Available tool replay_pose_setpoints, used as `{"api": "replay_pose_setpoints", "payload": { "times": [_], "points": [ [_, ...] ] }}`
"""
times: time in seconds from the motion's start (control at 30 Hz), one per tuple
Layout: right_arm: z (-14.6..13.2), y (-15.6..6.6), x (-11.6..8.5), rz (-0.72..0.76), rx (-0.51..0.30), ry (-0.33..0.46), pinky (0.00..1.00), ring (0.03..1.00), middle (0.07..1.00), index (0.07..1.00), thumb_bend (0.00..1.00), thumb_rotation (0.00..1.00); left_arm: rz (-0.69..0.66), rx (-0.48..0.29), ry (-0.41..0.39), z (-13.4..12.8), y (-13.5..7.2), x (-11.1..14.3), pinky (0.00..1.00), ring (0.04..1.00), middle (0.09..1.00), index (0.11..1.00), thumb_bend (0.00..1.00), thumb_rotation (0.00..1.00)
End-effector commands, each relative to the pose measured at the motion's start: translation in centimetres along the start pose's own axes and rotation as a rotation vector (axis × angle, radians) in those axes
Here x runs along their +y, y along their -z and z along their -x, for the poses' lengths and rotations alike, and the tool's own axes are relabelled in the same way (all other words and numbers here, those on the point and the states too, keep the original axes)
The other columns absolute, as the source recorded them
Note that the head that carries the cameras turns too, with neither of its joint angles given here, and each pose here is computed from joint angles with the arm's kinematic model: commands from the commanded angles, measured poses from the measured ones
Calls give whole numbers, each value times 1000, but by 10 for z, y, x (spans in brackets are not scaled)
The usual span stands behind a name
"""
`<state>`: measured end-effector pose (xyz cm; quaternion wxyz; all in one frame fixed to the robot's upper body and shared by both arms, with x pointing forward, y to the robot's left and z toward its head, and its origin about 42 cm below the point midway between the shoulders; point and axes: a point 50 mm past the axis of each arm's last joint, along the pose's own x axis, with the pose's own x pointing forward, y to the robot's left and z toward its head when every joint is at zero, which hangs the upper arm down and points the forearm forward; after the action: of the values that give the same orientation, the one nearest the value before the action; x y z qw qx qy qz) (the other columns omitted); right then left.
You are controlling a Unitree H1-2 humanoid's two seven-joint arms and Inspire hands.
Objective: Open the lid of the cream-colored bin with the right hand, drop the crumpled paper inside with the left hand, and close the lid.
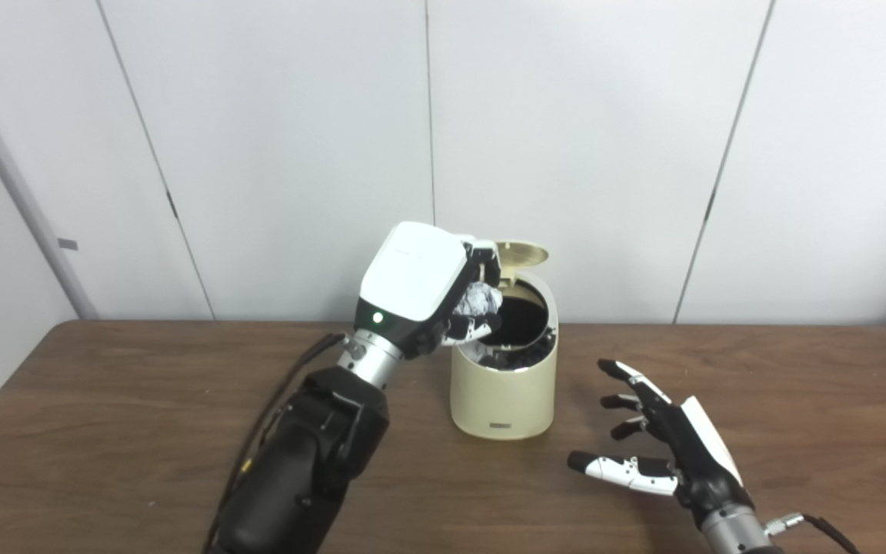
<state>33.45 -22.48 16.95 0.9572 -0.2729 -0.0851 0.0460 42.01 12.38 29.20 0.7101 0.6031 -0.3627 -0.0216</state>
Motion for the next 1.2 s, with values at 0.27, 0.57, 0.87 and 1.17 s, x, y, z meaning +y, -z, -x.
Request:
{"api": "replay_pose_setpoints", "payload": {
  "times": [0.27,0.57,0.87,1.17],
  "points": [
    [-6,-16,-9,12,-75,49,600,780,910,875,694,367,-34,-27,-106,-27,-8,-4,171,268,471,484,527,0],
    [-6,-14,-12,8,-86,59,590,785,901,867,695,355,-92,-69,-154,-30,-3,-29,140,272,428,514,521,0],
    [-3,-16,-10,2,-92,65,586,777,897,864,695,341,-83,-60,-156,-32,2,-37,146,296,476,486,527,0],
    [-1,-18,-8,8,-78,58,570,766,901,867,694,365,-48,-61,-139,-27,1,-36,181,345,455,532,519,0]
  ]
}}
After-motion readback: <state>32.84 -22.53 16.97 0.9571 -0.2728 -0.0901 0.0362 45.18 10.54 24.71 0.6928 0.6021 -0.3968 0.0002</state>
